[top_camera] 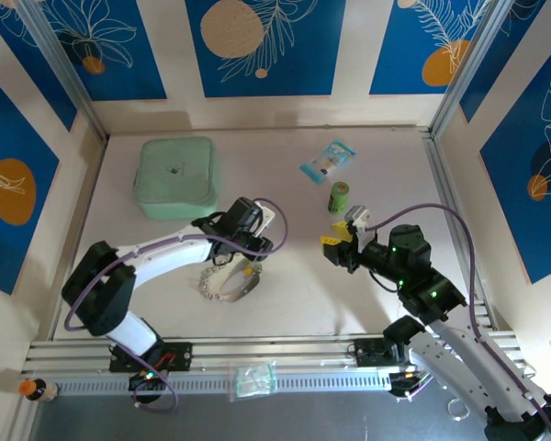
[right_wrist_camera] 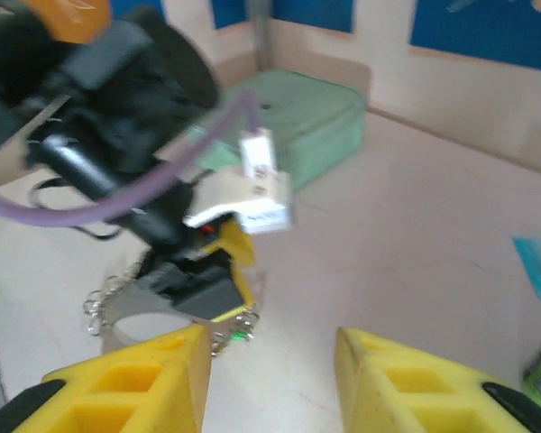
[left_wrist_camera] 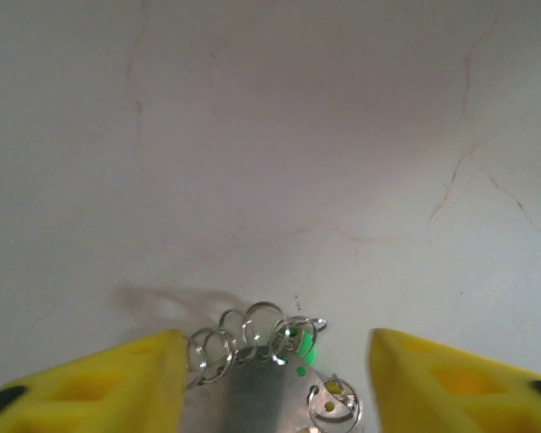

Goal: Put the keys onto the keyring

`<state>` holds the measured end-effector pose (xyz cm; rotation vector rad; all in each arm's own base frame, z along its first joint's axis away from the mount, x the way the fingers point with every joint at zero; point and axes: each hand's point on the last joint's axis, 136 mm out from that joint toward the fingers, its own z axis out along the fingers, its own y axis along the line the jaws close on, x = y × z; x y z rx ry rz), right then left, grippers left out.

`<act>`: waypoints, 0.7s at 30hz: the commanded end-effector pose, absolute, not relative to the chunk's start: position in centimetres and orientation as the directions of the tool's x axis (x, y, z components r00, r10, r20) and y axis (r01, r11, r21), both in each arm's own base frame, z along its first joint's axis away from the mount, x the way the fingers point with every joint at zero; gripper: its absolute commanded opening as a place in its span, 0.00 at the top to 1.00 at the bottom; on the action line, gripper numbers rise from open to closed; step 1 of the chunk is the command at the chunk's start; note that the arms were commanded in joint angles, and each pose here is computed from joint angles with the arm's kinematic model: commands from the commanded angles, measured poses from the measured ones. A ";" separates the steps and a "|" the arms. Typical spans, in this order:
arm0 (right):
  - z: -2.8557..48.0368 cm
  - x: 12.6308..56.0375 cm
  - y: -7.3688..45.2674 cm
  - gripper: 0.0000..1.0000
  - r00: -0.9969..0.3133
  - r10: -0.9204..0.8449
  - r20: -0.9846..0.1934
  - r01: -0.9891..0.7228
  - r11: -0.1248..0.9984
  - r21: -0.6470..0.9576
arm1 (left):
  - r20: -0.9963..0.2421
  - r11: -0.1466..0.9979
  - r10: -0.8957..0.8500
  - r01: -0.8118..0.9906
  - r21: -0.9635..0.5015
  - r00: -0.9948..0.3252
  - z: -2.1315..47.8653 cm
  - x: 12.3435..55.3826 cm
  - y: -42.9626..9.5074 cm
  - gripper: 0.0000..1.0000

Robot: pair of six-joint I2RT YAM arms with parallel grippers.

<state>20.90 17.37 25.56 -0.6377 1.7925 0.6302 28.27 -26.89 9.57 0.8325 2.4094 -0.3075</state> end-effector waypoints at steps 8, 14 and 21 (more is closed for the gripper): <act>19.2 28.9 4.5 0.40 -0.390 0.179 -0.903 -0.030 0.978 0.207 | -0.912 0.996 0.070 -0.015 0.084 -0.404 19.5 30.8 -10.8 0.00; 15.3 32.1 -0.1 0.40 -0.360 0.184 -0.915 0.031 0.982 0.185 | -0.949 0.971 0.059 -0.203 0.127 -0.310 18.2 30.9 -2.7 0.00; 12.6 34.4 1.4 0.36 -0.349 0.126 -0.929 -0.088 0.982 0.166 | -0.945 0.953 0.140 -0.218 0.210 -0.297 15.6 33.4 -0.5 0.00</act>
